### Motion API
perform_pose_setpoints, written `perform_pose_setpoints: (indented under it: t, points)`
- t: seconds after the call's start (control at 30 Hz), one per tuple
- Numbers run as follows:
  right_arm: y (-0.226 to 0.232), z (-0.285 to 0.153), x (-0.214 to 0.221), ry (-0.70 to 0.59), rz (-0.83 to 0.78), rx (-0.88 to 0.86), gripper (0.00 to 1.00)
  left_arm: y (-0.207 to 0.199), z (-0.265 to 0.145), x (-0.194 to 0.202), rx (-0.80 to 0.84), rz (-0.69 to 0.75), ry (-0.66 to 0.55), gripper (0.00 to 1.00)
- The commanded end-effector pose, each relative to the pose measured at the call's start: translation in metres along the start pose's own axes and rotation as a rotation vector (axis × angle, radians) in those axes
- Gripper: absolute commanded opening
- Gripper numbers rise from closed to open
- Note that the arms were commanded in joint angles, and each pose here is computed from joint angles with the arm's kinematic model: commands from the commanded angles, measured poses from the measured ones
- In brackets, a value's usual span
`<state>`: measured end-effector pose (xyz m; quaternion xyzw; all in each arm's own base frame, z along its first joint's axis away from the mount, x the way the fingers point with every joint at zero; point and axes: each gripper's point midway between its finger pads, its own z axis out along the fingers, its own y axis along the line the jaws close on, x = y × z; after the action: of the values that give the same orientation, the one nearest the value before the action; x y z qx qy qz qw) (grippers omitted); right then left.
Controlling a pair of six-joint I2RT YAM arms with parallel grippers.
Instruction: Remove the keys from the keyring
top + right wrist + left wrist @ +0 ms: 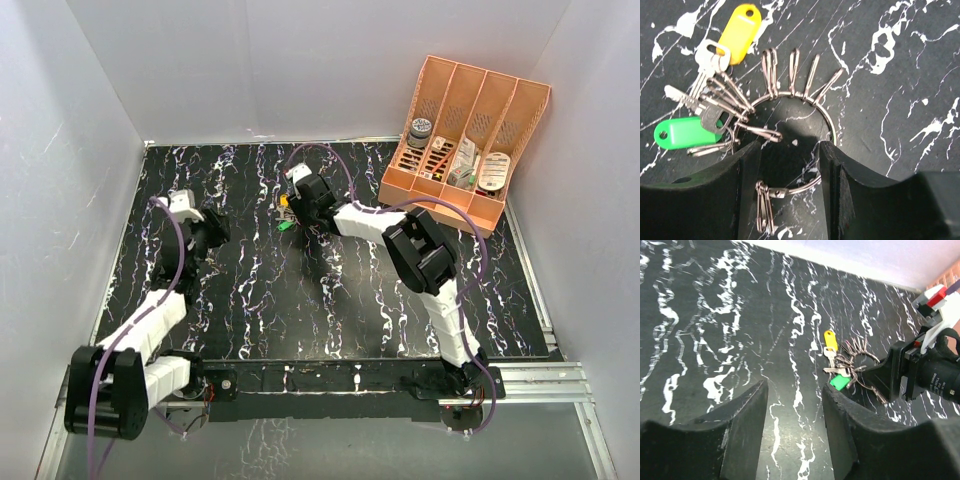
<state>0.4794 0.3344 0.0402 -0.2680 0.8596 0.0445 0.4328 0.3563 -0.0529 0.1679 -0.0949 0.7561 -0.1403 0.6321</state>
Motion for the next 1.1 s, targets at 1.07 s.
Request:
perform_pose_setpoints:
  t: [1.07]
  points:
    - [-0.088,-0.195,-0.102,-0.407,0.221,0.289,0.50,-0.123,0.155,0.130,0.494,0.381,0.630,0.54]
